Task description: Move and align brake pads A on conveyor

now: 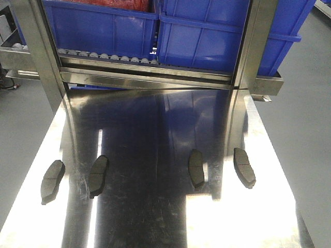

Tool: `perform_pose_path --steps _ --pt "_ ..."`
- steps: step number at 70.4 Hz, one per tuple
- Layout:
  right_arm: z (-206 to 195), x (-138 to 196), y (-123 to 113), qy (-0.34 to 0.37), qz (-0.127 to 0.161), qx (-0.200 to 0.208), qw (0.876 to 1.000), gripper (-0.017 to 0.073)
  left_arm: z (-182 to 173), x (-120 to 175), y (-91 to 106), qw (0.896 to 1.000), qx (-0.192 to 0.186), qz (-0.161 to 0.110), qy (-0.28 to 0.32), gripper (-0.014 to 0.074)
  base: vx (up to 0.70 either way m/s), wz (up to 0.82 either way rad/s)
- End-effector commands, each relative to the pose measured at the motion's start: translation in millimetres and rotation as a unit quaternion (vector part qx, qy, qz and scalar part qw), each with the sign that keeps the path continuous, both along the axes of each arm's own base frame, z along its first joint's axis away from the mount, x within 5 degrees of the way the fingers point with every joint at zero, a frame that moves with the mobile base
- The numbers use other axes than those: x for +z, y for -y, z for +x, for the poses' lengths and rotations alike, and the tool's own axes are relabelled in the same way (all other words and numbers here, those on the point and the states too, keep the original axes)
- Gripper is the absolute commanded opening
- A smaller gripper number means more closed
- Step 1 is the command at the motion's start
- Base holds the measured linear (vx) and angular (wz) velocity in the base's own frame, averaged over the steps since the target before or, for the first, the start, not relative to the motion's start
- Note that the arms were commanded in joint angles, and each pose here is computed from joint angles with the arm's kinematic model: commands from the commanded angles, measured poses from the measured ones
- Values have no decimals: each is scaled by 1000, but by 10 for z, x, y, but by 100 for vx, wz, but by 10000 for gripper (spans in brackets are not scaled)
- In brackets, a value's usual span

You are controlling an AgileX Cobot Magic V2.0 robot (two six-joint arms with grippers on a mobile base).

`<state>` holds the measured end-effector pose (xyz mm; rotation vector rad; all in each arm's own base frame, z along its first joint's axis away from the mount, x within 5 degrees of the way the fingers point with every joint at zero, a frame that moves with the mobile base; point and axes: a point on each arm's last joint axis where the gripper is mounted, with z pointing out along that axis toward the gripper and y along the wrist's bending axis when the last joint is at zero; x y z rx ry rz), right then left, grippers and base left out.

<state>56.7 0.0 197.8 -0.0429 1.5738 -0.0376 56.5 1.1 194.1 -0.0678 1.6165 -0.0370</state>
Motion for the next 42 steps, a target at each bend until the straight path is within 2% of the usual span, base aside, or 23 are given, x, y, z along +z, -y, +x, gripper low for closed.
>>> perform_pose_path --steps 1,42 --pt "-11 57 -2 42 -2 1 999 -10 0 -5 6 999 -4 -6 31 -6 0 0" --pt "-11 57 -2 42 -2 1 999 -10 0 -5 6 999 -4 -6 31 -6 0 0"
